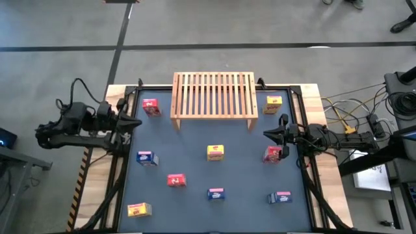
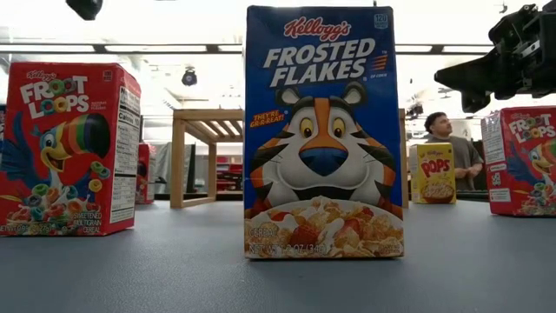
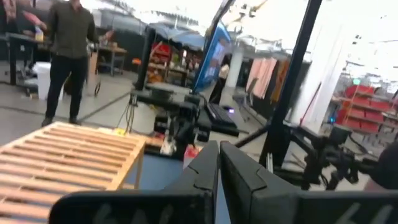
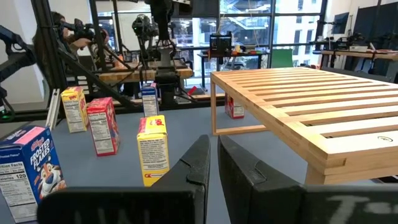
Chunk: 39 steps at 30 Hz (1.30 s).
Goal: Stack cereal on shelf
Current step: Put the top blue cereal box on the shelf
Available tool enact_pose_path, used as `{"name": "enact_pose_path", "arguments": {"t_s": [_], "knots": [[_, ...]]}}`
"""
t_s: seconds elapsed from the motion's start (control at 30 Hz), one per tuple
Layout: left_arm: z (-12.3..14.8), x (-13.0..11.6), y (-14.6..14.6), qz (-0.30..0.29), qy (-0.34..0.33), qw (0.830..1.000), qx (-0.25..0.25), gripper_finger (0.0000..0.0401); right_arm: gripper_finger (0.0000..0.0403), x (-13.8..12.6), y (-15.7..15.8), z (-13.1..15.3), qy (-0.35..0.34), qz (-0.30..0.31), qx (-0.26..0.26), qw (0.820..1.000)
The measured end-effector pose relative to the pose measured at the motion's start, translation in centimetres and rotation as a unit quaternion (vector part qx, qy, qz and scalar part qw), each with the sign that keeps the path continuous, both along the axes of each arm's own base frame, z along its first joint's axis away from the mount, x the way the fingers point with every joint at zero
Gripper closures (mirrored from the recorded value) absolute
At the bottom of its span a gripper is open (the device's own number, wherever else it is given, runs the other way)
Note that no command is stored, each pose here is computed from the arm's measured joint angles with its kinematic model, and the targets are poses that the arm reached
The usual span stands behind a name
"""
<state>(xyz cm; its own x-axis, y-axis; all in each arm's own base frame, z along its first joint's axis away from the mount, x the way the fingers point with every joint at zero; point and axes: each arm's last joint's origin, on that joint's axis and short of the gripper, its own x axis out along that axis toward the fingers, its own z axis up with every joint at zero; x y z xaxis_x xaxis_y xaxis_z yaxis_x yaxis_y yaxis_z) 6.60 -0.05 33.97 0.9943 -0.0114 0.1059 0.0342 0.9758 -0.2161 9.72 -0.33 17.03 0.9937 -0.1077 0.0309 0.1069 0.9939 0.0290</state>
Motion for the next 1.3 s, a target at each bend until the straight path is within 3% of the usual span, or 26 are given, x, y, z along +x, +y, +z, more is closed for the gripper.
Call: {"name": "enact_pose_path", "arguments": {"t_s": [0.13,0.37,0.6,0.73,0.93,1.1,1.2,1.3], "knots": [[0.4,0.9,0.0,0.0,-0.042,0.999,0.0,0.0401,0.038,0.0,0.0,0.0,0.0,0.0,0.0,1.0],[0.2,1.8,0.0,0.0,-0.031,1.0,0.0,0.0401,0.038,0.0,0.0,0.0,0.0,0.0,0.0,1.0],[-0.5,2.6,0.1,0.011,0.018,0.999,-0.027,0.0401,0.038,0.0,0.0,0.0,0.0,0.0,0.0,1.0],[-0.9,2.7,0.1,0.014,0.129,0.991,-0.026,0.0401,0.038,0.0,0.0,0.0,0.0,0.0,0.0,1.0],[-0.9,2.9,0.1,0.022,0.346,0.937,-0.033,0.0401,0.038,0.0,0.0,0.0,0.0,0.0,0.0,1.0],[0.5,3.9,0.1,0.037,0.459,0.887,-0.043,0.0401,0.038,0.0,0.0,0.0,0.0,0.0,0.0,1.0],[0.1,4.7,0.0,0.037,0.528,0.846,-0.065,0.0401,0.038,0.0,0.0,0.0,0.0,0.0,0.0,1.0],[-0.8,5.6,-0.3,0.029,0.564,0.821,-0.085,0.0401,0.038,0.0,0.0,0.0,0.0,0.0,0.0,1.0]]}}
